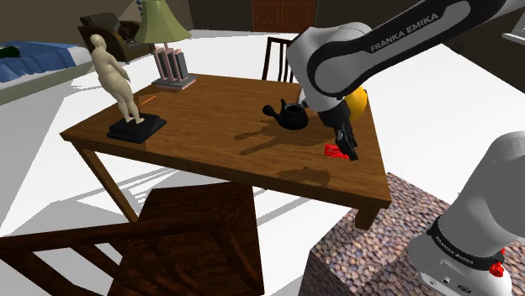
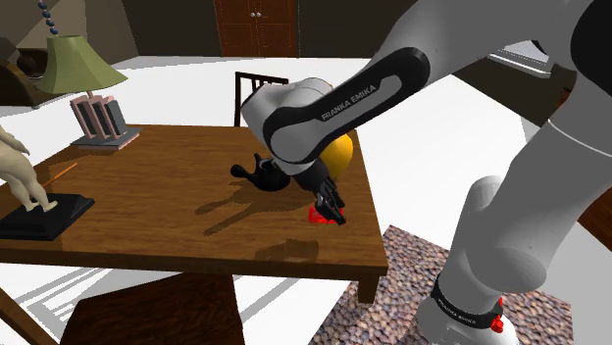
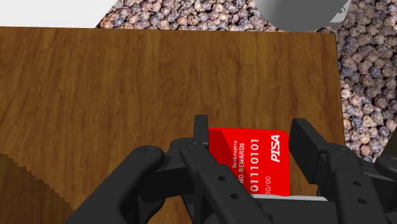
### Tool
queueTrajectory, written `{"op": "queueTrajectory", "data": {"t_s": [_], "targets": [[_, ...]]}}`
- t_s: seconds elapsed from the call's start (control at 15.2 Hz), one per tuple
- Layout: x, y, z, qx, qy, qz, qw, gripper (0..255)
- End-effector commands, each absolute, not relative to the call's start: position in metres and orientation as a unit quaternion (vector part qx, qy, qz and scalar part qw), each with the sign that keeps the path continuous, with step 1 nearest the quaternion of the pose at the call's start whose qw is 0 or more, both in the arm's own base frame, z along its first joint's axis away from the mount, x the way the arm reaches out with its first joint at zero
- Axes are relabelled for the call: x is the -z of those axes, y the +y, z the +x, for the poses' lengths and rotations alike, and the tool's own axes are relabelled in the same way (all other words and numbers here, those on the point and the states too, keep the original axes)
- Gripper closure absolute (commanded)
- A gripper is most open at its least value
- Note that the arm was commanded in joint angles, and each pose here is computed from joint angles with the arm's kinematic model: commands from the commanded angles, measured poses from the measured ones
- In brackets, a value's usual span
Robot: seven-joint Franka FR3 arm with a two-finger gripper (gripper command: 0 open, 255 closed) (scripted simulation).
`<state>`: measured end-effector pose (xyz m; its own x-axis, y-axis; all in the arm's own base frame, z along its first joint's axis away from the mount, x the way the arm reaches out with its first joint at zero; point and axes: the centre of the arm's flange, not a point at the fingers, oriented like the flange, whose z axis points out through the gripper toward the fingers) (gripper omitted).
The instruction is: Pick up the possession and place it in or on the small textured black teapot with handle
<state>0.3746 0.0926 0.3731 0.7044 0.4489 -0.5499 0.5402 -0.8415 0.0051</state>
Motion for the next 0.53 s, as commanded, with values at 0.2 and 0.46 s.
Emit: {"op": "queueTrajectory", "data": {"t_s": [0.2, 0.46], "targets": [[-0.4, 0.091, 0.375, 0.275, 0.269, 0.919, 0.083, 255], [-0.421, 0.091, 0.375, 0.275, 0.269, 0.919, 0.083, 255]]}}
